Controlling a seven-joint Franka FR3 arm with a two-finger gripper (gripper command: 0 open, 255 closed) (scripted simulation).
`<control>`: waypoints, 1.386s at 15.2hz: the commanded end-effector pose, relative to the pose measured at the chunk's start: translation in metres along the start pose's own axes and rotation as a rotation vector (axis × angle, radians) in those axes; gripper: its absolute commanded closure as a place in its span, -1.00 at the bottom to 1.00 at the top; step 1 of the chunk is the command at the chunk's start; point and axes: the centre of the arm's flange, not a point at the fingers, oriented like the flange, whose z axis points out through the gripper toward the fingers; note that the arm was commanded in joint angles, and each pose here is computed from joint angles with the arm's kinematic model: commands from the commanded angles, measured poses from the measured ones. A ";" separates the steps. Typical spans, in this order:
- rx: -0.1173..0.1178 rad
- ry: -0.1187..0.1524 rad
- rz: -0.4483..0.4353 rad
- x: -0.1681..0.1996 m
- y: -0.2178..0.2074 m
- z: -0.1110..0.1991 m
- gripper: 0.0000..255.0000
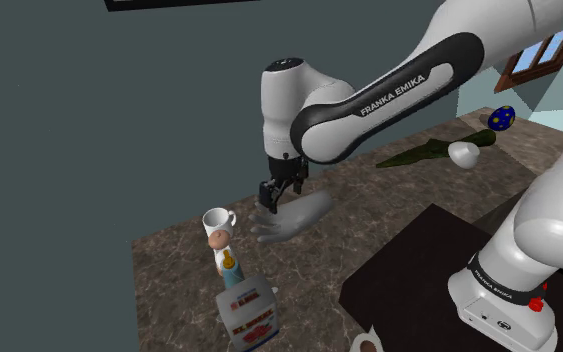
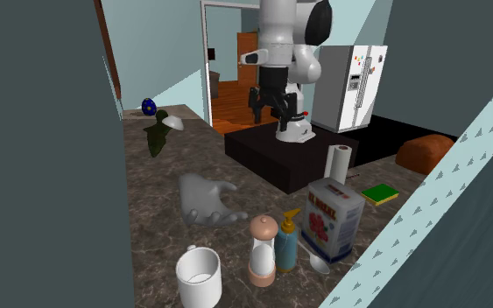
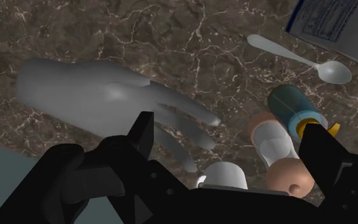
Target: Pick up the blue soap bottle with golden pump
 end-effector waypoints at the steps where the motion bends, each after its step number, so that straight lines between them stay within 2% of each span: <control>1: 0.000 -0.001 -0.003 0.013 -0.017 0.021 -1.00; 16: -0.008 -0.012 -0.030 0.091 -0.153 0.144 -1.00; 21: -0.008 -0.012 -0.030 0.092 -0.155 0.167 -1.00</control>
